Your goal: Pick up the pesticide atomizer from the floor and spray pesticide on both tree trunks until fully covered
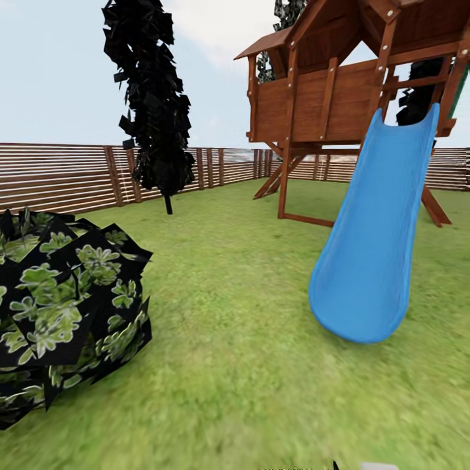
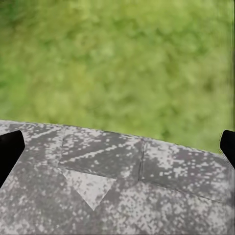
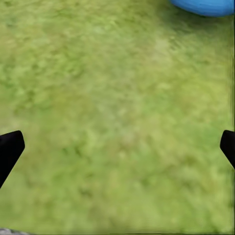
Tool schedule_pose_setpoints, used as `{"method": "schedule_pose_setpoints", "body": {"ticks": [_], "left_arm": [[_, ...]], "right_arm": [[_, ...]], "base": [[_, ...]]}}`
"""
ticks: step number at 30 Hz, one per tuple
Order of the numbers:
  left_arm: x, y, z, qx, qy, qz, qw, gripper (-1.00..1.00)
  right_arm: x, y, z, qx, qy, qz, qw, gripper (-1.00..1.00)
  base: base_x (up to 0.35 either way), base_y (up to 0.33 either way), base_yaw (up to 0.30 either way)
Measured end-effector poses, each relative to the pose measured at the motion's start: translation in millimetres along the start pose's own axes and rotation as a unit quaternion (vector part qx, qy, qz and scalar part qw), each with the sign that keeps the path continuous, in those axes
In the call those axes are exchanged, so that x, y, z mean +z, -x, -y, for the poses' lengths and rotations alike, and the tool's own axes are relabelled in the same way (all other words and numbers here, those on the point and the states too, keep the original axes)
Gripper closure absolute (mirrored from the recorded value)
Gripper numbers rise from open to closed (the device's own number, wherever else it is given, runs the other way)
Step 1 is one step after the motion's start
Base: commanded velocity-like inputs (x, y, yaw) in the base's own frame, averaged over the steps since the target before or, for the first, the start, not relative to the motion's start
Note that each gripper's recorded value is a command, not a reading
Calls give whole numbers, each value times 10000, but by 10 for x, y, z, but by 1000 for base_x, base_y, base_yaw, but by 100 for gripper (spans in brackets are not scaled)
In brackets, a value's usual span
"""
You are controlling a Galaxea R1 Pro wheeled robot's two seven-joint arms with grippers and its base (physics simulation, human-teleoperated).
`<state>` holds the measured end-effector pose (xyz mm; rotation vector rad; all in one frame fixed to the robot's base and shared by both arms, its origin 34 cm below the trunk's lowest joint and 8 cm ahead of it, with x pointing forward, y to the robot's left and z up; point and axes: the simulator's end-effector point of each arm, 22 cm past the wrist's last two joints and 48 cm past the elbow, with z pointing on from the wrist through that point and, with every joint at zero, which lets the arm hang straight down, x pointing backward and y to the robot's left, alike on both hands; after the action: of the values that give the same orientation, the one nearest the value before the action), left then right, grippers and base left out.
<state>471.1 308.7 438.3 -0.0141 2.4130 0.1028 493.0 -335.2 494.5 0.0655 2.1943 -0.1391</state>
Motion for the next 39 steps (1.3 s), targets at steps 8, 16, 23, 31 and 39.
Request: {"method": "schedule_pose_setpoints", "body": {"ticks": [8, 16, 23, 31, 39], "left_arm": [[1, 2, -6, 2, 3, 1, 10000, -100], [0, -2, -9, 6, 4, -1, 10000, -100], [-1, -3, -8, 9, 3, -2, 10000, -100], [0, 1, -9, 6, 4, 1, 10000, -100], [1, 3, -8, 8, 3, 3, 10000, -100]], "right_arm": [[0, -1, -10, 5, 5, -1, 10000, -100], [0, -1, -9, 7, 4, -1, 10000, -100], [0, -1, -9, 7, 4, -1, 10000, -100], [-1, -1, -10, 4, 5, -1, 10000, -100], [0, -1, -11, 3, 7, -1, 10000, -100]], "base": [[0, 0, -268], [0, 0, -268], [0, 0, -268], [0, 0, -268], [0, 0, -268]]}}
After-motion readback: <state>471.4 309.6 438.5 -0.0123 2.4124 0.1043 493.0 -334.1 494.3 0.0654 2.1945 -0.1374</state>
